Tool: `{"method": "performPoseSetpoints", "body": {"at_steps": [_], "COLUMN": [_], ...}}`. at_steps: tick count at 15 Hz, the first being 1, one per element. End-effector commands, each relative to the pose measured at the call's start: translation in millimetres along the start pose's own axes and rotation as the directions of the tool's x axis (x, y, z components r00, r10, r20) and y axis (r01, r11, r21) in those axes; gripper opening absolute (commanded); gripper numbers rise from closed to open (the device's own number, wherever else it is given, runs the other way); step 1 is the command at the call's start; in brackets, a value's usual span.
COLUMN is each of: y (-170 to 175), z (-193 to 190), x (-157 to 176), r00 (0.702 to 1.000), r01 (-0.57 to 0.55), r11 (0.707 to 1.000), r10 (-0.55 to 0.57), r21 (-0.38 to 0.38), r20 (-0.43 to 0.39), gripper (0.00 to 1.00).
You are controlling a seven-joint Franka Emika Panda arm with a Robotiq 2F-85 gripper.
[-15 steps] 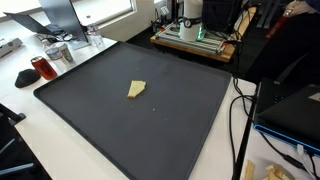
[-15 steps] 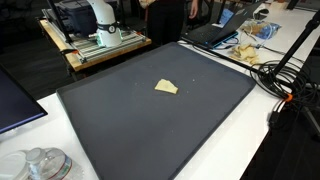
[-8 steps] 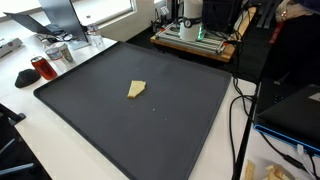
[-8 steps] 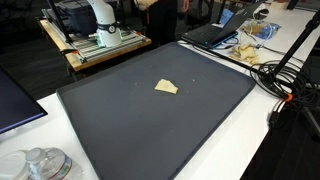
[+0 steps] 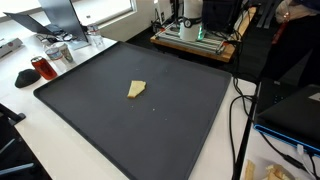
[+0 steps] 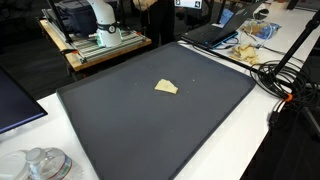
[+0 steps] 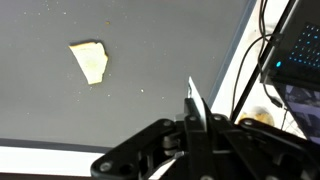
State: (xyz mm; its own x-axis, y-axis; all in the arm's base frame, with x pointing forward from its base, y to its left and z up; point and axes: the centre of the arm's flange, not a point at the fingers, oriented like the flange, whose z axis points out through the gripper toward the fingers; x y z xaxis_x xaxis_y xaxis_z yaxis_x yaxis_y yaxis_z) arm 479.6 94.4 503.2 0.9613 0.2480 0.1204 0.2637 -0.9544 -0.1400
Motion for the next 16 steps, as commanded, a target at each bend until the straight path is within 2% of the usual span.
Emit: {"method": "performPoseSetpoints", "body": {"at_steps": [1, 4, 6, 9, 13, 16], "y": [51, 89, 102, 110, 116, 127], "z": [-13, -11, 4, 32, 77, 107], "x": [29, 28, 25, 26, 26, 24], "r00": [0.993, 0.971, 0.947, 0.92, 0.902, 0.897], "r01": [-0.089, -0.175, -0.216, -0.257, -0.318, -0.362], "r11": [0.994, 0.982, 0.976, 0.966, 0.945, 0.923], "r10": [0.093, 0.183, 0.219, 0.242, 0.276, 0.308], "r21": [0.057, 0.066, 0.038, -0.009, -0.077, -0.13], "r20": [-0.069, -0.156, -0.234, -0.308, -0.333, -0.316], "gripper": [0.01, 0.01, 0.01, 0.01, 0.01, 0.01]}}
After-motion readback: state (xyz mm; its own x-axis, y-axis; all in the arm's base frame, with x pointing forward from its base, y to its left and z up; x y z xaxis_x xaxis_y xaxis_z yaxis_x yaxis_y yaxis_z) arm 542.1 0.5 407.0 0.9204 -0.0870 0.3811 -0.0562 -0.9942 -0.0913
